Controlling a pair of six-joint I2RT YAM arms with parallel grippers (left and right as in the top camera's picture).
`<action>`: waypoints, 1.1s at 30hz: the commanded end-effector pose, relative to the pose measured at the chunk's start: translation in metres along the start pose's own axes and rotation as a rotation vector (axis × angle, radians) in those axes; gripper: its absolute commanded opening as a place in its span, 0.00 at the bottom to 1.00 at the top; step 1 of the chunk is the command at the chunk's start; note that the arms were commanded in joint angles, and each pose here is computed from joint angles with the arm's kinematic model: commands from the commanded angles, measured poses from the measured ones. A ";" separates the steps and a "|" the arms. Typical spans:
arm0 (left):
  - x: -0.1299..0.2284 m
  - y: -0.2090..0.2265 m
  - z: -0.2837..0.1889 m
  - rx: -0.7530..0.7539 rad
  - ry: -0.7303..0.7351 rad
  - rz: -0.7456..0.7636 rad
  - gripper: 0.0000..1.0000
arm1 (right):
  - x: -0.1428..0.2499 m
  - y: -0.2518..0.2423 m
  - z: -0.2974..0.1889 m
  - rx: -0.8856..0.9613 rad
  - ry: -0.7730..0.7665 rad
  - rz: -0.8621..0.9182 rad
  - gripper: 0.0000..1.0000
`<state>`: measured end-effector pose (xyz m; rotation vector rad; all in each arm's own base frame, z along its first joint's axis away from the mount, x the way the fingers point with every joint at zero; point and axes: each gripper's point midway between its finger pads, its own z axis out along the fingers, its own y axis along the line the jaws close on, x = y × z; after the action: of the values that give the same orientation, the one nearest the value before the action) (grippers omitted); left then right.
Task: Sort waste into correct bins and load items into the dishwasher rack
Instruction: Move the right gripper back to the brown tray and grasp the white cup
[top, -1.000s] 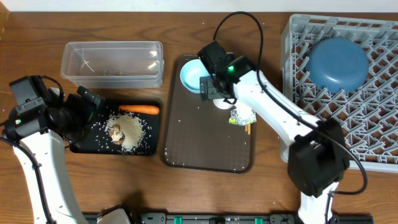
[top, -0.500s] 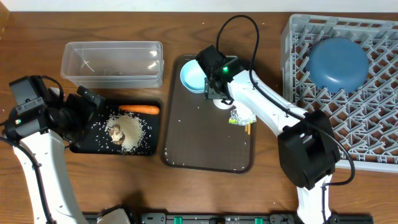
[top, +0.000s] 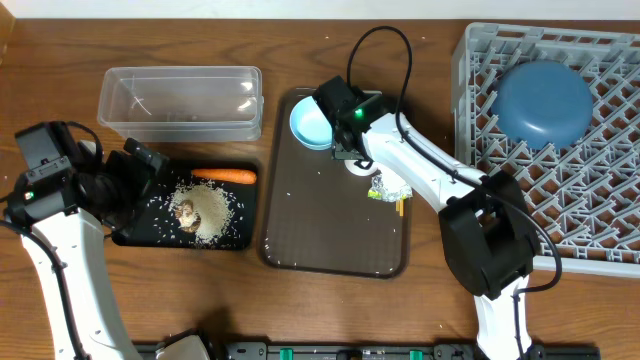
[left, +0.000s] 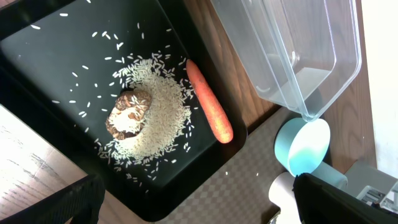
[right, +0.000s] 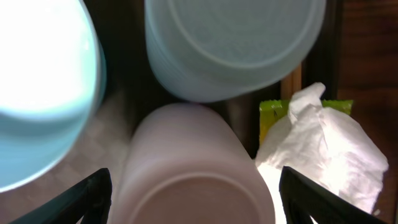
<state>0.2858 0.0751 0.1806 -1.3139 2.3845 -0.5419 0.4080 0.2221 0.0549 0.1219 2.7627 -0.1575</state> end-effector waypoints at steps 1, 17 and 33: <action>-0.002 -0.002 -0.002 0.008 -0.005 0.012 0.98 | -0.006 -0.003 0.002 0.018 -0.023 0.016 0.79; -0.002 -0.002 -0.002 0.008 -0.005 0.012 0.98 | -0.009 -0.002 0.000 0.010 -0.032 0.001 0.48; -0.002 -0.002 -0.002 0.008 -0.005 0.012 0.98 | -0.059 -0.033 -0.122 -0.205 -0.207 -0.005 0.49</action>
<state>0.2858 0.0749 0.1805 -1.3136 2.3851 -0.5425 0.4133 0.2197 0.1479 0.0514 2.6308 0.0554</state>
